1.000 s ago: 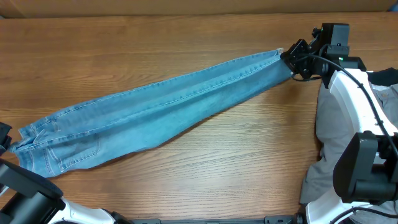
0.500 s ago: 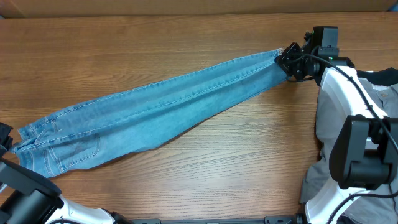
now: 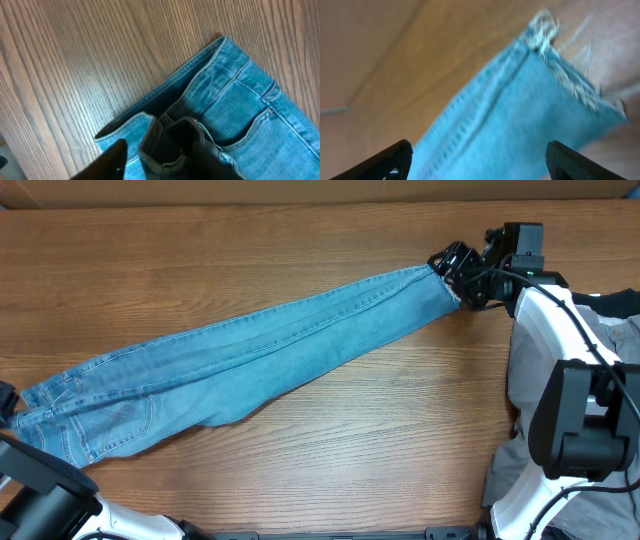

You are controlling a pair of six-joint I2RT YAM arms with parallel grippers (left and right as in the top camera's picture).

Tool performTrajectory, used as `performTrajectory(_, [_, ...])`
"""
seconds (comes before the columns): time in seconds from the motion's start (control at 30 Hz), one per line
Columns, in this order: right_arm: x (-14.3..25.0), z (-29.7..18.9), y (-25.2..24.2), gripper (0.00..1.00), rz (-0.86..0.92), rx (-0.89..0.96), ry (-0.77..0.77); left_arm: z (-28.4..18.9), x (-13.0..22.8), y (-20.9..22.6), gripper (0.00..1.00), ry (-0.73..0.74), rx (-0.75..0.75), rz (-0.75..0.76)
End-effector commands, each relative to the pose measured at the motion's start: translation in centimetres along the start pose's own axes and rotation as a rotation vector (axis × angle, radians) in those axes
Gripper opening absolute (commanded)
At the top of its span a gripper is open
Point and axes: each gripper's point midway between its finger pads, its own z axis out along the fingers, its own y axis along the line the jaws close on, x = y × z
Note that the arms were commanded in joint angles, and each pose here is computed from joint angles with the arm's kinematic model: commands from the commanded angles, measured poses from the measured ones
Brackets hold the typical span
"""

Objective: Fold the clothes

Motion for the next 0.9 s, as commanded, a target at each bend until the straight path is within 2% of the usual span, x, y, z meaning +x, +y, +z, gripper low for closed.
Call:
performTrajectory(0.0, [-0.7,-3.7,2.9,0.91,-0.141,-0.044,-0.039,-0.2,-1.1,0.4,0.72,-0.029,-0.015,-0.017])
performTrajectory(0.03, [-0.3,-4.0,2.8,0.91,-0.151,-0.034,-0.024,-0.2,-1.2,0.4,0.97,-0.032,-0.013,-0.009])
performTrajectory(0.07, [0.2,-4.2,2.6,0.92,-0.158,-0.022,-0.008,-0.2,-1.3,0.4,1.0,-0.035,-0.013,-0.007])
performTrajectory(0.3, [3.6,-4.6,0.6,0.93,-0.187,0.048,0.13,-0.4,-1.3,0.2,1.0,-0.032,0.002,-0.004])
performTrajectory(0.5, [4.5,-4.8,0.1,0.94,-0.167,0.066,0.168,-0.6,-0.1,-1.7,1.0,0.027,0.114,0.019])
performTrajectory(0.6, [4.7,-4.8,-0.1,0.95,-0.162,0.07,0.176,-0.9,1.4,-3.3,0.82,0.091,0.212,0.086])
performTrajectory(0.67, [4.8,-4.8,-0.2,0.94,-0.16,0.074,0.179,-1.3,2.7,-4.5,0.57,0.14,0.28,0.124])
performTrajectory(0.7, [4.7,-4.7,-0.6,0.86,-0.156,0.096,0.174,-1.5,3.6,-5.2,0.41,0.171,0.312,0.149])
performTrajectory(0.8, [4.5,-4.4,-2.1,0.78,-0.133,0.178,0.155,-1.4,4.7,-5.8,0.29,0.199,0.31,0.187])
performTrajectory(0.87, [4.1,-4.0,-3.7,0.77,-0.096,0.254,0.127,-1.1,5.6,-6.3,0.24,0.22,0.308,0.209])
